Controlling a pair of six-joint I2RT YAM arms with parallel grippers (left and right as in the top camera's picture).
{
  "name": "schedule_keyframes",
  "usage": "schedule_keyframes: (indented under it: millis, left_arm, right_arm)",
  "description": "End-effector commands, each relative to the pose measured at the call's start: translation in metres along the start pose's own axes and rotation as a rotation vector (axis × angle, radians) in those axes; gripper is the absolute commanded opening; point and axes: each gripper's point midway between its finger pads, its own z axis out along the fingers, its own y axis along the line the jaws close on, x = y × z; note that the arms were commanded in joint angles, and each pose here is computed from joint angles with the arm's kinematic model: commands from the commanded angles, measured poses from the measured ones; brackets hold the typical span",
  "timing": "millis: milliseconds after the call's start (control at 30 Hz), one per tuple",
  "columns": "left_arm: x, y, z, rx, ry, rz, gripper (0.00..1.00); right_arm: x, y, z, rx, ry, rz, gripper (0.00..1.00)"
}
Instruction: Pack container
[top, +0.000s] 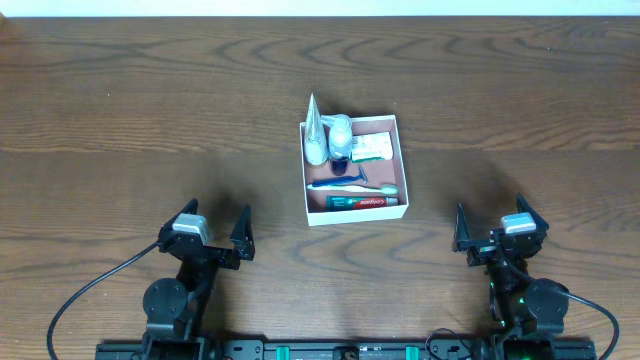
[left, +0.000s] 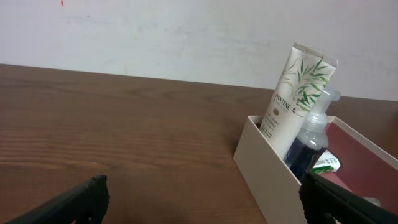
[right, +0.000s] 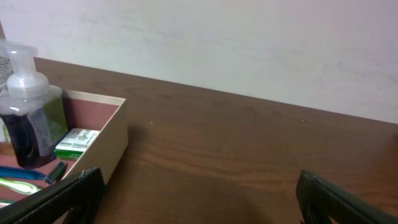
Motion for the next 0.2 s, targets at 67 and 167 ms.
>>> schedule_keyframes:
  millis: [67, 167]
  left_arm:
    - [0.0153, 0.0020, 0.0008, 0.000, 0.045, 0.009, 0.98]
    - [0.0153, 0.0020, 0.0008, 0.000, 0.045, 0.009, 0.98]
  right_arm:
    - [0.0008, -0.0035, -0.0004, 0.018, 0.001, -0.014, 0.99]
    - [0.0008, -0.0035, -0.0004, 0.018, 0.001, -0.014, 0.99]
